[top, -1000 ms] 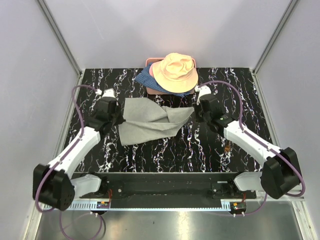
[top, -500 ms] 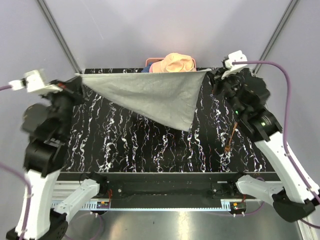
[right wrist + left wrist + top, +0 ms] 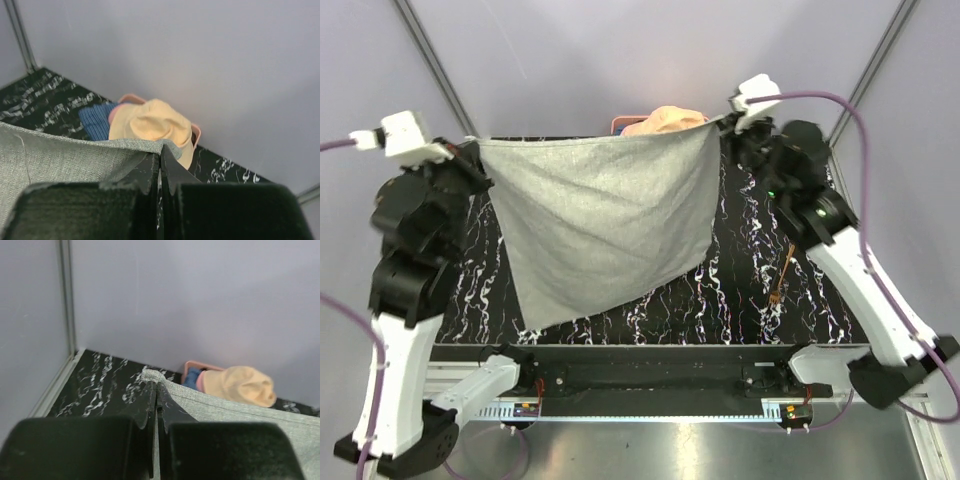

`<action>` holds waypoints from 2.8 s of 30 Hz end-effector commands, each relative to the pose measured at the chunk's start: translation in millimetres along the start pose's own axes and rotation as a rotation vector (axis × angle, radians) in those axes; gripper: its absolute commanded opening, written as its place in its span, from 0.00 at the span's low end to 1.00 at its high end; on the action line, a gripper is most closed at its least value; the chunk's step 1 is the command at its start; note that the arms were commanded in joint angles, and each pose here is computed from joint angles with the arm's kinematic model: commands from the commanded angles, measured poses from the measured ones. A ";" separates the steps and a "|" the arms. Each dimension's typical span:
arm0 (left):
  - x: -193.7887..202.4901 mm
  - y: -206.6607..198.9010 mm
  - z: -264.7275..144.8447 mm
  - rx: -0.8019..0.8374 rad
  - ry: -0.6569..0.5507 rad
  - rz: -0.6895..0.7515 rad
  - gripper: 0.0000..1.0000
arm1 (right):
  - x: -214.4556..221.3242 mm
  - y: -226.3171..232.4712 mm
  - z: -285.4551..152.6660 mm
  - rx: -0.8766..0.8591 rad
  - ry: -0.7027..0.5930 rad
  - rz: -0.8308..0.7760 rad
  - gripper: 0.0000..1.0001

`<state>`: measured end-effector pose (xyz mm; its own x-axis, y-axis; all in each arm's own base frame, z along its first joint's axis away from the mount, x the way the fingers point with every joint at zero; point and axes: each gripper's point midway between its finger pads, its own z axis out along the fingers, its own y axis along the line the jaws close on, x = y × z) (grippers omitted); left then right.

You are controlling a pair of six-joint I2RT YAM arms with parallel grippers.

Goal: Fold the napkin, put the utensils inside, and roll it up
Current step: Flatten the napkin out

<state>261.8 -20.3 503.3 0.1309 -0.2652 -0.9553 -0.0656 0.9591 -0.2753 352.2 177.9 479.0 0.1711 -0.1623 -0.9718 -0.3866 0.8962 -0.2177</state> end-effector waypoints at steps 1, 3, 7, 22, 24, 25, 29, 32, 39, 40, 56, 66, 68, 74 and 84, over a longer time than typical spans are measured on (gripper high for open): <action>15.0 23.7 29.6 -0.144 0.033 0.101 0.00 | 19.9 -11.1 26.4 0.070 0.058 -0.053 0.00; 14.8 25.4 33.6 -0.149 0.036 0.102 0.00 | 20.4 -11.3 32.9 0.076 0.060 -0.053 0.00; -6.0 24.5 20.0 -0.134 -0.015 0.061 0.00 | 5.4 -13.8 28.9 0.077 0.026 -0.045 0.00; -62.3 25.1 -59.6 -0.017 -0.180 -0.017 0.00 | -61.6 -21.3 -40.4 0.029 -0.153 -0.056 0.00; -71.2 26.5 -69.1 -0.014 -0.203 -0.029 0.00 | -70.4 -23.2 -45.0 0.028 -0.164 -0.058 0.00; -72.6 26.8 -71.3 -0.013 -0.206 -0.031 0.00 | -70.3 -22.1 -44.9 0.019 -0.160 -0.060 0.00; -86.5 32.1 -86.0 -0.024 -0.245 -0.053 0.00 | -73.5 -13.7 -41.9 -0.025 -0.169 -0.058 0.00; -85.0 36.5 -82.5 -0.054 -0.240 -0.043 0.00 | -62.5 -3.1 -19.7 -0.063 -0.141 -0.063 0.00; -8.5 84.7 -8.3 -0.409 -0.047 0.187 0.00 | 1.8 32.7 80.6 -0.144 -0.019 -0.060 0.00; 3.3 91.5 0.4 -0.444 -0.018 0.210 0.00 | 11.3 41.9 93.0 -0.177 -0.008 -0.052 0.00; 166.8 293.3 99.4 -0.814 0.381 0.117 0.00 | 201.3 221.4 301.7 -0.351 0.066 -0.026 0.00; 178.3 269.4 114.2 -0.679 0.412 0.037 0.99 | 226.6 234.5 274.8 -0.448 0.160 -0.007 1.00; 171.8 253.8 112.2 -0.645 0.393 0.038 0.99 | 213.3 234.8 255.8 -0.485 0.183 0.023 1.00; 201.6 176.8 102.1 -0.463 0.440 -0.022 0.99 | 206.0 243.5 189.0 -0.579 0.302 0.195 1.00; 330.0 84.3 50.1 -0.189 0.643 -0.175 0.99 | 302.0 275.3 81.0 -0.651 0.673 0.526 1.00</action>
<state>346.7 11.5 174.9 -0.4692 -0.4228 -0.7753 -0.3549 0.8942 -0.2729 406.8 410.3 173.3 -0.4437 -0.2199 -0.8688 -0.7766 0.5781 0.2502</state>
